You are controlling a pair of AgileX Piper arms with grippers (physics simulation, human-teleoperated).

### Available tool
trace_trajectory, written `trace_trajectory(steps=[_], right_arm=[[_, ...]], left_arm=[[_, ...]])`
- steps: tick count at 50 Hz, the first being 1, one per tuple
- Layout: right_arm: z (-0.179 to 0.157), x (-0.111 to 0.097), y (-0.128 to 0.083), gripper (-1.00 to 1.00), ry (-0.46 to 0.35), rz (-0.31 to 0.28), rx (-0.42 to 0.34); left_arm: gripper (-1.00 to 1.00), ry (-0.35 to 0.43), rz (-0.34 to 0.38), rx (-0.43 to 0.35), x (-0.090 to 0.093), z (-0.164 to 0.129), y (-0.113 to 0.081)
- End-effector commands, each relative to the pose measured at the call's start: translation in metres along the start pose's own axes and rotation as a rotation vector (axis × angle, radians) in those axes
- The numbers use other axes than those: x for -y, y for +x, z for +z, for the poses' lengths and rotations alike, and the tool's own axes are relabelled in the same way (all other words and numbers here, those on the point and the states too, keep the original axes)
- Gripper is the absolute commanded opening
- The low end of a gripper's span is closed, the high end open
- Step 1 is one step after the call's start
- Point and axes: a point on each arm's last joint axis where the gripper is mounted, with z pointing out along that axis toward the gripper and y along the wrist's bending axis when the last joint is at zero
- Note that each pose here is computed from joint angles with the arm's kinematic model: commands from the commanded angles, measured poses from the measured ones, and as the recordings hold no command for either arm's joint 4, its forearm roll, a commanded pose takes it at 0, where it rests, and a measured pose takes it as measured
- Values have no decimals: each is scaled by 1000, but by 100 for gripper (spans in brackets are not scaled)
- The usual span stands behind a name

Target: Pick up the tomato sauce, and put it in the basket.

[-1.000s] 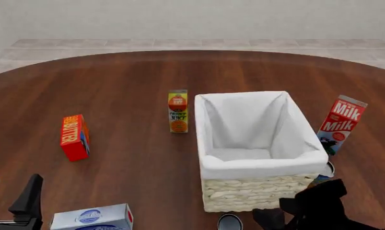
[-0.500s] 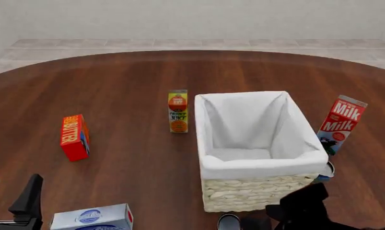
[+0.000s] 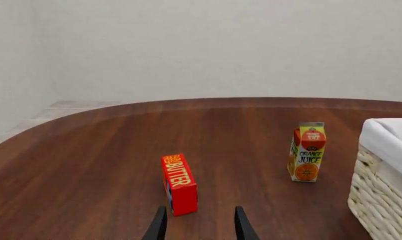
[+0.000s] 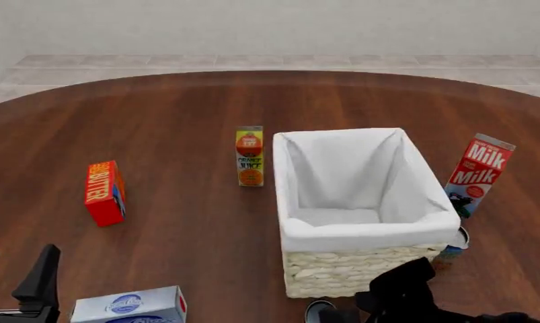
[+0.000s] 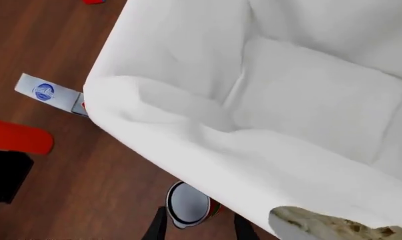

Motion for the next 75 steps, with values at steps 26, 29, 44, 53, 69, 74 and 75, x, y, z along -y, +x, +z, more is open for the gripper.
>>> trace_trajectory(steps=[26,29,44,53,69,74,75], right_arm=[[23,-12,5,100,-21,-11,-74],[25,-14,5,100,-22,-14,-81],[35,-15,5,100,-14,-20,-99],[42,-13,6,100,-4,-14,-112],[53,-10,14,100,14,-2,-142],[58,-10,16,100,16,4,-154],[59,-10,17,100,17,3,-157]], left_arm=[[100,1,-1,1,0,0,0],[100,1,-1,0,0,0,0],[100,1,-1,1,0,0,0],[100,1,-1,1,0,0,0],[100,1,-1,1,0,0,0],[100,1,-1,1,0,0,0],[100,1,-1,1,0,0,0]])
